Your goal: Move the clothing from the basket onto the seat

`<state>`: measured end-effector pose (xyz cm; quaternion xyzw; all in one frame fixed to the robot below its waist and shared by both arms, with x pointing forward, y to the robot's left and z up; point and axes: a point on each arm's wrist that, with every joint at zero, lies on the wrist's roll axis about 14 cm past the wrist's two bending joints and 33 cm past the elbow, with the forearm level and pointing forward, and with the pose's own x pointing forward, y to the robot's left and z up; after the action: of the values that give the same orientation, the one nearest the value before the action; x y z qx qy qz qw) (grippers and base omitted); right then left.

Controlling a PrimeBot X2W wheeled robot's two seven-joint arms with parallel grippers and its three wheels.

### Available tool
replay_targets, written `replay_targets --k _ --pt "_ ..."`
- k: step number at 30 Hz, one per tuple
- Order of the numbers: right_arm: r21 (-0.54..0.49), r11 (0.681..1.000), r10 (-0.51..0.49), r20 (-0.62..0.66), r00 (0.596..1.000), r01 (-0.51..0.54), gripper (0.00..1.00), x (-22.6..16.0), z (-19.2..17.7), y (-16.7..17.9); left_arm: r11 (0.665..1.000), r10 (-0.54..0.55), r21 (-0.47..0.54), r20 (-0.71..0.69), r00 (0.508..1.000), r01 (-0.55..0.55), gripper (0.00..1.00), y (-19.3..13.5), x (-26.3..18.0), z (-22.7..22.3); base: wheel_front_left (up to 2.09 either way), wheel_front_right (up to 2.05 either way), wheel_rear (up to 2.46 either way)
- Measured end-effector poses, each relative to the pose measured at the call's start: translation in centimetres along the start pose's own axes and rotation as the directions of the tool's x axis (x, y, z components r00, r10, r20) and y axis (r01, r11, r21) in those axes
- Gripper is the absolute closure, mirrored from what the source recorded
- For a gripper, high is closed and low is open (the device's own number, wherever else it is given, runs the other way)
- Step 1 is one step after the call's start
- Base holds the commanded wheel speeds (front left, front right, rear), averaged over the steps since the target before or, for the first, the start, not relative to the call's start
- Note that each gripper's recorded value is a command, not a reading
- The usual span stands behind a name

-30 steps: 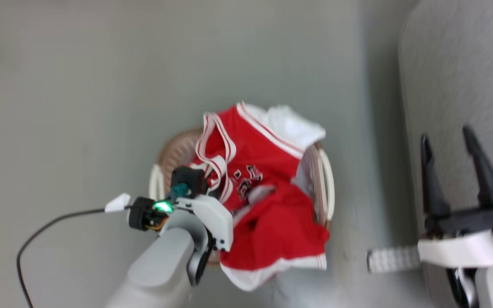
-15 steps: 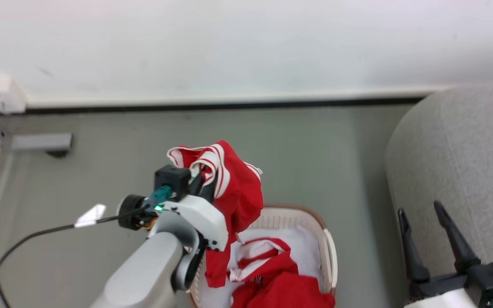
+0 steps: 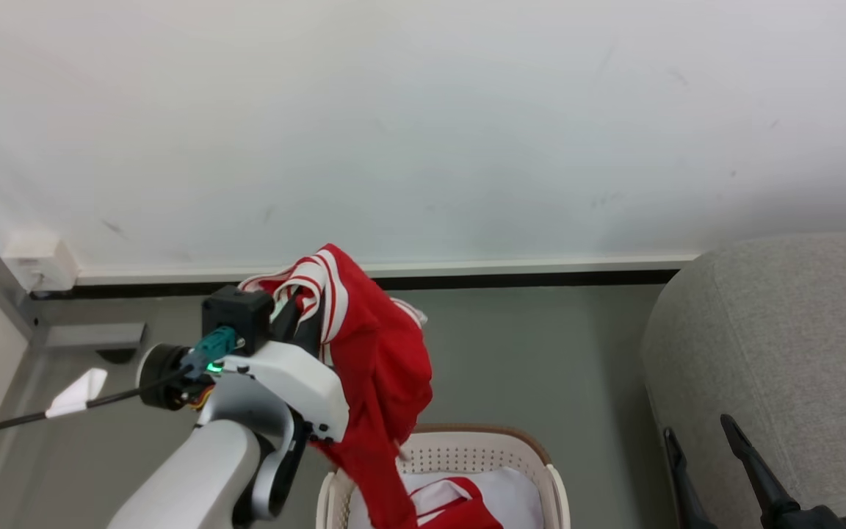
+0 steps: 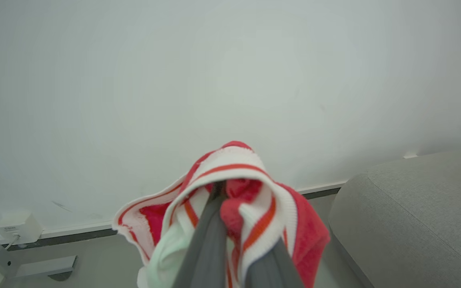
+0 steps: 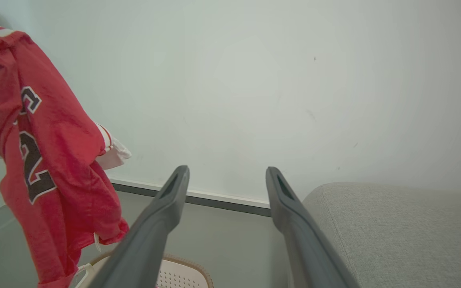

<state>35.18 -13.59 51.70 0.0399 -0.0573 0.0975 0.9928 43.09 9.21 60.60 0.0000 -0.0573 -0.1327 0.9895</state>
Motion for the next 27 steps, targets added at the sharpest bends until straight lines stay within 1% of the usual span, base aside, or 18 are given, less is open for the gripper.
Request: replay_targets --k 9,27 --pt "-0.004 1.000 -0.006 0.022 1.000 0.006 0.00 -0.7 0.7 -0.1 1.000 -0.020 0.005 0.040 0.999 0.020 1.00 -0.8 -1.0 2.3 0.00 0.00 0.00" --pt "-0.008 1.000 0.022 0.018 1.000 -0.022 0.00 -0.5 0.6 0.9 1.000 -0.022 -0.001 0.044 0.999 0.022 1.00 -1.0 -1.2 2.5 0.00 0.00 0.00"
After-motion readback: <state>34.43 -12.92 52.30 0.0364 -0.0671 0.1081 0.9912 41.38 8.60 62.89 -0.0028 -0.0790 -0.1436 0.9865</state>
